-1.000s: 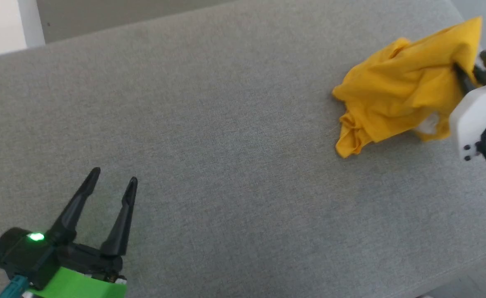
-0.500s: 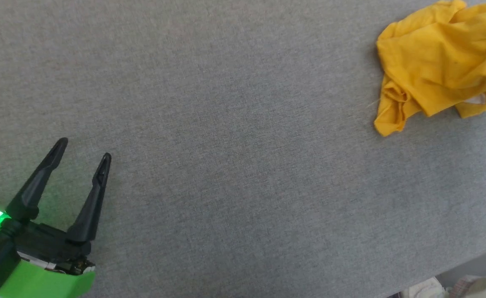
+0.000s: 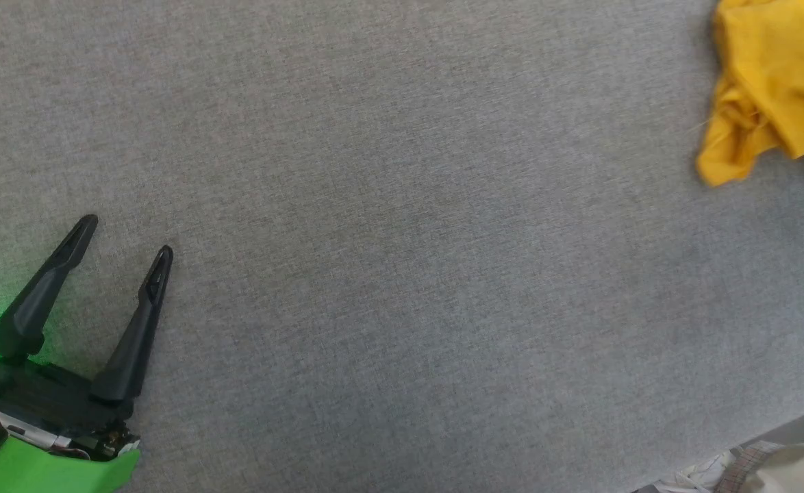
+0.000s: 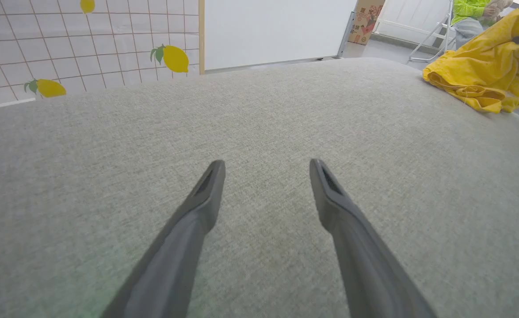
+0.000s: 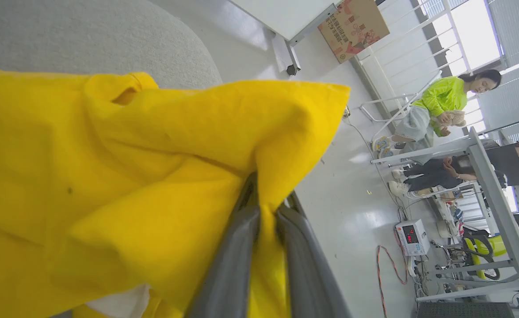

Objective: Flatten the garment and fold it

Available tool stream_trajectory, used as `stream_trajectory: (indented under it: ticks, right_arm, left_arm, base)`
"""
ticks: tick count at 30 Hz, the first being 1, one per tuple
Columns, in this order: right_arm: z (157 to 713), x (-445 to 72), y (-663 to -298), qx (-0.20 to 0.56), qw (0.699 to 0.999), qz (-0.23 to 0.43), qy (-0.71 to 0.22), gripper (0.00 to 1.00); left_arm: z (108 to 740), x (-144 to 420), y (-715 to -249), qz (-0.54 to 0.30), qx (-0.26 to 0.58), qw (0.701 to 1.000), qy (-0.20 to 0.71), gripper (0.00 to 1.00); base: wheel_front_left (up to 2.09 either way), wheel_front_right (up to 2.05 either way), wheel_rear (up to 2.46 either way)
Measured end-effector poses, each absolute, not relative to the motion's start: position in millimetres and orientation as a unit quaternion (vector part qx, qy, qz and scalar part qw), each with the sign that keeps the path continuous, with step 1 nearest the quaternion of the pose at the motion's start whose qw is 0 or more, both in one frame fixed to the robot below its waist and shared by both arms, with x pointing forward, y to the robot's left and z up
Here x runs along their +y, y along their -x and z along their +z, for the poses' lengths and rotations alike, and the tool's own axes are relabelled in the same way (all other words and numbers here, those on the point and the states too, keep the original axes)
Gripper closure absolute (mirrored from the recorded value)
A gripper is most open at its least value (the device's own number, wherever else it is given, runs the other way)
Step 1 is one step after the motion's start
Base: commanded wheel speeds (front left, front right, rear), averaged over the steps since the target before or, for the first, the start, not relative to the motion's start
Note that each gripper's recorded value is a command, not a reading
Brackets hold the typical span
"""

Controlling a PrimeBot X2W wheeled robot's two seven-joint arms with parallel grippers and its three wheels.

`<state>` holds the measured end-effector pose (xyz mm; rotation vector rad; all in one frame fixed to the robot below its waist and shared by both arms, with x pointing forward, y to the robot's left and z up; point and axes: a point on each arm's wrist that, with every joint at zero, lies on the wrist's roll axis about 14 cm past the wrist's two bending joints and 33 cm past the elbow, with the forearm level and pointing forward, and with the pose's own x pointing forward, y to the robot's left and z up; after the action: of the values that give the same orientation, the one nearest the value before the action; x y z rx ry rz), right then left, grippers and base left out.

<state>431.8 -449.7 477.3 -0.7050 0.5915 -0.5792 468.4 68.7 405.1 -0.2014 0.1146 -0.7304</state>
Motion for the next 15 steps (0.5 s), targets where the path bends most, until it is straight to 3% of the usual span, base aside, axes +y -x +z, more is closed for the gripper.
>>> stream_trajectory:
  ticks: [1, 2, 3, 15]
  right_arm:
    - [479, -451, -433, 0.278, 0.853, -0.280, 0.342, 0.54]
    - [477, -451, -434, 0.277, 0.853, -0.282, 0.342, 0.20]
    - [475, -450, -435, 0.276, 0.854, -0.282, 0.340, 0.00]
    - [460, -450, -438, 0.285, 0.858, -0.281, 0.321, 0.00]
  left_arm:
    - [404, 69, -468, -0.356, 0.057, 0.928, 0.098, 0.00]
    - [403, 70, -468, -0.355, 0.059, 0.928, 0.098, 0.00]
    - [402, 71, -468, -0.354, 0.059, 0.928, 0.099, 0.00]
    - [405, 75, -465, -0.348, 0.059, 0.931, 0.097, 0.00]
  base:
    - [0.00, 0.00, 0.00]
    - [0.00, 0.00, 0.00]
    - [0.00, 0.00, 0.00]
    - [0.00, 0.00, 0.00]
